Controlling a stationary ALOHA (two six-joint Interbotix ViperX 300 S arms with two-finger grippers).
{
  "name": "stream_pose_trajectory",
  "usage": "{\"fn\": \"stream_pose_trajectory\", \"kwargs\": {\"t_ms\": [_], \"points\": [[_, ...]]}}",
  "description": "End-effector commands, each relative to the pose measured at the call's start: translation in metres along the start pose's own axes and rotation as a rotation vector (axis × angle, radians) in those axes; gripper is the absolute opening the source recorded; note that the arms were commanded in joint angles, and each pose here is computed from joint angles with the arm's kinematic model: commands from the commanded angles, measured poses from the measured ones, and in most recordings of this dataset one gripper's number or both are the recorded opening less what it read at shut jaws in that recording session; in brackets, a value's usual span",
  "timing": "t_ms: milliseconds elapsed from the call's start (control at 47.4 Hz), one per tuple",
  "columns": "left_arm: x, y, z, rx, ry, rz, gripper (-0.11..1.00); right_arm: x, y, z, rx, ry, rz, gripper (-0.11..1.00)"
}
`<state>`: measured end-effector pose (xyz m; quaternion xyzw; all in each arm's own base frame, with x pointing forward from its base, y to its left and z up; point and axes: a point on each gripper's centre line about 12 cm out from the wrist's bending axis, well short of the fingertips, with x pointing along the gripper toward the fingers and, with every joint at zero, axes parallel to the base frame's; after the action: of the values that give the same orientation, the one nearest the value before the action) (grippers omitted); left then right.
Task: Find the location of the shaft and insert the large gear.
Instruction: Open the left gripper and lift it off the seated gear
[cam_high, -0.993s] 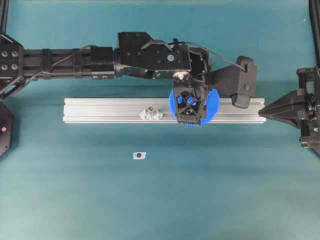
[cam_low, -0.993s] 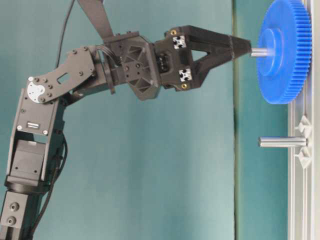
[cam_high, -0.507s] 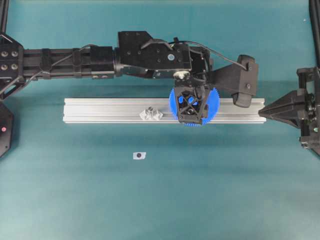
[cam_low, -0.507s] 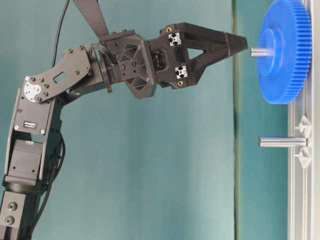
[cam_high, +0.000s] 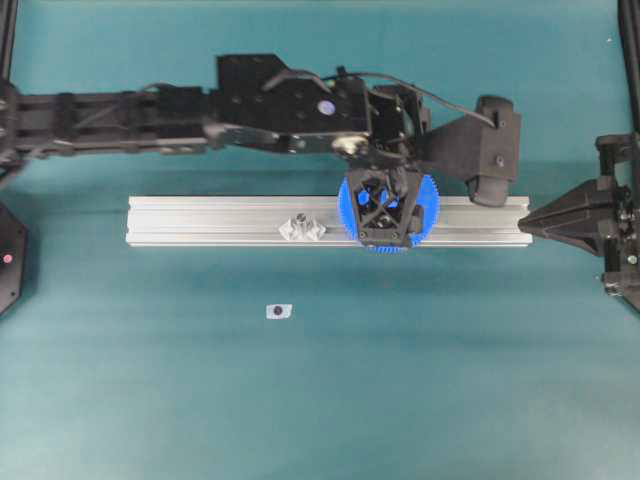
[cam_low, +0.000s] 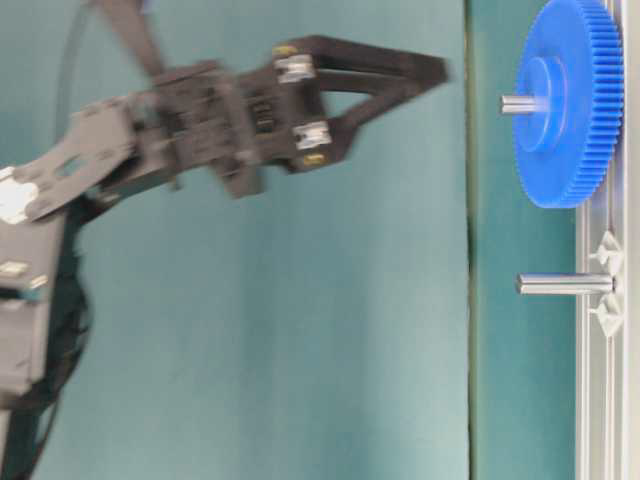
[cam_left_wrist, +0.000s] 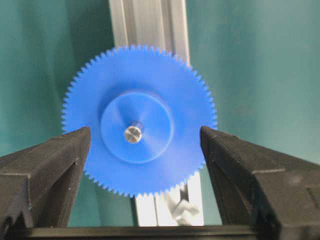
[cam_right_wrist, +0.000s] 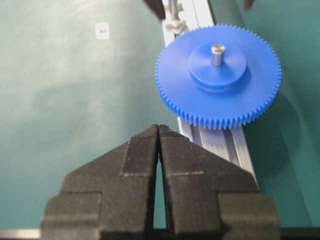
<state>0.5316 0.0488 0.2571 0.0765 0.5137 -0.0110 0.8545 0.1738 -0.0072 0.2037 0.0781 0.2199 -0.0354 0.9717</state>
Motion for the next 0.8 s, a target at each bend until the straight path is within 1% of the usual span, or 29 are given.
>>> {"fn": "stream_pose_trajectory", "kwargs": {"t_ms": [0, 106, 190, 232, 380, 634, 781], "points": [[-0.036, 0.002, 0.010, 0.002, -0.085, 0.021, 0.85, 0.000, 0.000, 0.003, 0.008, -0.003, -0.001, 0.03], [-0.042, 0.001, 0.007, -0.002, -0.097, 0.025, 0.85, -0.001, 0.000, 0.003, 0.008, -0.006, 0.000, 0.03], [-0.047, 0.001, 0.006, -0.015, -0.103, 0.024, 0.85, -0.001, 0.000, 0.004, 0.008, -0.009, 0.000, 0.03], [-0.052, 0.001, 0.006, -0.024, -0.112, 0.025, 0.85, -0.002, 0.000, 0.004, 0.008, -0.012, 0.001, 0.03], [-0.065, 0.000, 0.005, -0.032, -0.150, 0.031, 0.85, -0.002, 0.000, 0.005, 0.008, -0.015, 0.001, 0.03], [-0.080, -0.005, -0.006, -0.044, -0.225, 0.039, 0.85, -0.002, 0.000, 0.005, 0.007, -0.017, 0.001, 0.03], [-0.084, -0.008, -0.019, -0.074, -0.235, 0.037, 0.85, -0.002, 0.001, 0.005, 0.008, -0.017, 0.003, 0.03]]}}
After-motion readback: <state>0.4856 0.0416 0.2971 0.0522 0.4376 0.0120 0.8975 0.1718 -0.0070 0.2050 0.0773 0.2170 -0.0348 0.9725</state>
